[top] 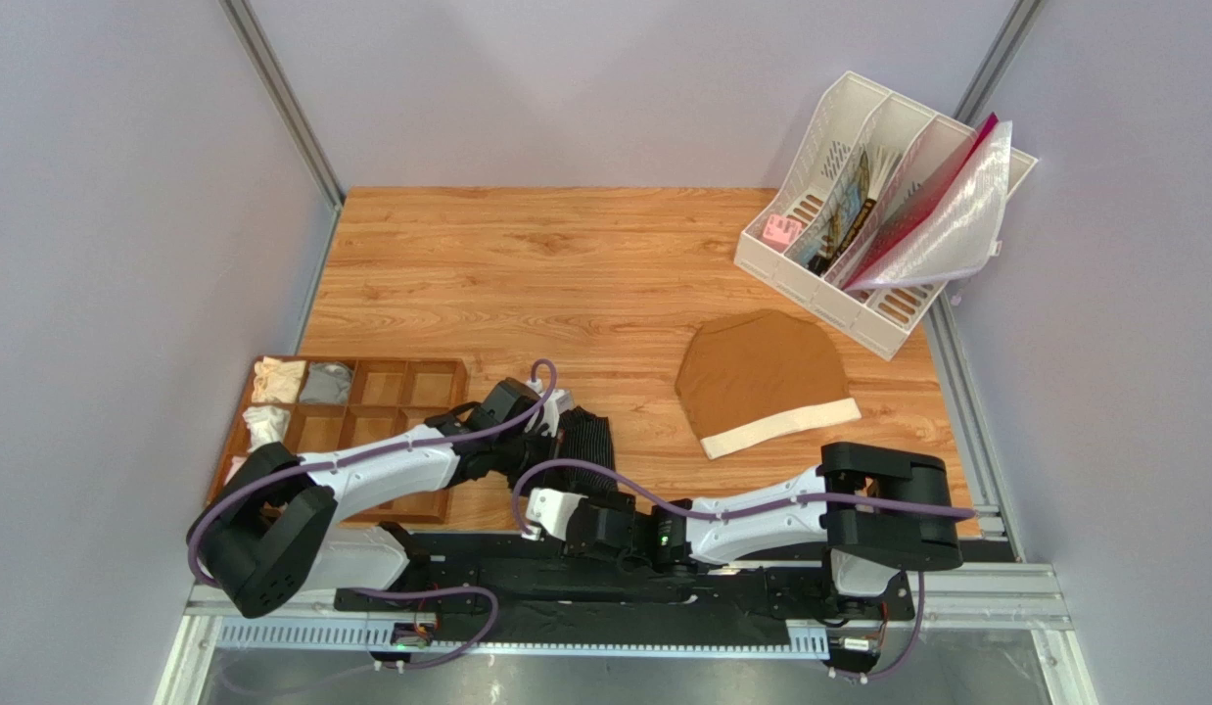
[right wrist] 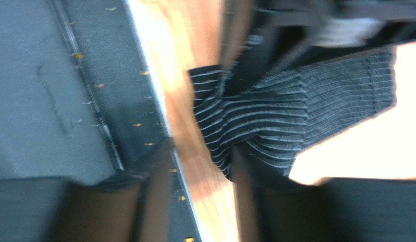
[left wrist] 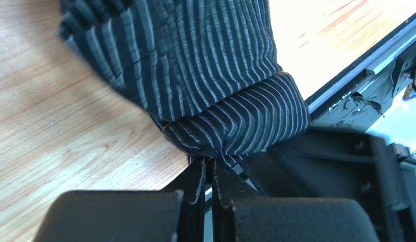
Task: Roll the underwear
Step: Roll the underwear to the center of the board.
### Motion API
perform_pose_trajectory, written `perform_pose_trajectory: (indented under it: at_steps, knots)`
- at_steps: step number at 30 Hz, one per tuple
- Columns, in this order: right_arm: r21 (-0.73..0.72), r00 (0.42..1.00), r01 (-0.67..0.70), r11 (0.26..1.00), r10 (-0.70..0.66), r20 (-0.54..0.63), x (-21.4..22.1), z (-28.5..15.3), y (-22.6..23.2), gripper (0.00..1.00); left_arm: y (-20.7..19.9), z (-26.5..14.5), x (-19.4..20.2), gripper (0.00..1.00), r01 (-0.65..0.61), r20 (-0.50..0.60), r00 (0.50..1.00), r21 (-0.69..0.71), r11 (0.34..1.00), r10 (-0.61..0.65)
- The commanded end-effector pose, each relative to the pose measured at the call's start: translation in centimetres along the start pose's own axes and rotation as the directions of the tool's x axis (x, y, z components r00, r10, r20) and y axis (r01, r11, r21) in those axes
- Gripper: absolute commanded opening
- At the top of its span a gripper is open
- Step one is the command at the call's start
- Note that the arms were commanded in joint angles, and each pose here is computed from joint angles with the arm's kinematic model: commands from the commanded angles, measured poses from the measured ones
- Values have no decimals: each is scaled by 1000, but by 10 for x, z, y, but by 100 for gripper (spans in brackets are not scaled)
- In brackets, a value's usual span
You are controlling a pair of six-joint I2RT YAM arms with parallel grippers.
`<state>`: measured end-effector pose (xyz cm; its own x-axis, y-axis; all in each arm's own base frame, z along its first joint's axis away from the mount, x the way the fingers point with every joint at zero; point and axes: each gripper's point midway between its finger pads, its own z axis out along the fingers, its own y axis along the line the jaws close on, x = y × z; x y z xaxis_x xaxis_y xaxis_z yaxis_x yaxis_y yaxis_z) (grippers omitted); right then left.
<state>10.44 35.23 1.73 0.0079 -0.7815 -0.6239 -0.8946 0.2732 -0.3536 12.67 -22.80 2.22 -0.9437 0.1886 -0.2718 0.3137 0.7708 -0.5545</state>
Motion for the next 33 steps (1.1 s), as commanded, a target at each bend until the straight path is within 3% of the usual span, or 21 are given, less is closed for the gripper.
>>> perform_pose_trajectory:
  at_steps: [1, 2, 7, 12, 14, 15, 19, 23, 33]
  knots:
    - [-25, 1000, -28, 999, 28, -1, 0, 13, 3, 28, 2, 1, 21, 0, 3, -75, 997, 9, 1000, -2]
    - [-36, 999, -32, 999, 32, -1, -1, 12, 5, 18, 1, 0, 20, 0, 3, -72, 997, 11, 1000, -2]
    - [-114, 998, -56, 992, 51, -47, 3, 8, 18, 0, 2, -4, 22, 0, 17, -60, 998, 0, 1000, -16]
    - [-169, 993, -95, 981, 81, -88, 9, 2, 29, 0, 3, -9, 26, 4, 44, -34, 998, 4, 999, -44]
    - [-185, 990, -119, 976, 103, -96, 10, 0, 31, 0, 0, -13, 22, 20, 52, -2, 999, 7, 999, -52]
    - [-204, 985, -158, 966, 141, -95, 7, -3, 34, 0, 1, -14, 22, 35, 56, 7, 998, 4, 998, -56]
    - [-233, 971, -237, 943, 223, -86, 2, -8, 32, 0, 1, -23, 14, 54, 59, 82, 995, -7, 998, -58]
    - [-266, 953, -305, 915, 292, -88, -3, -10, 28, 0, 7, -27, 7, 58, 79, 155, 985, -32, 996, -73]
    - [-337, 917, -395, 854, 386, -96, -2, -13, 23, 0, -11, -38, -16, 58, 25, 311, 949, 71, 997, -46]
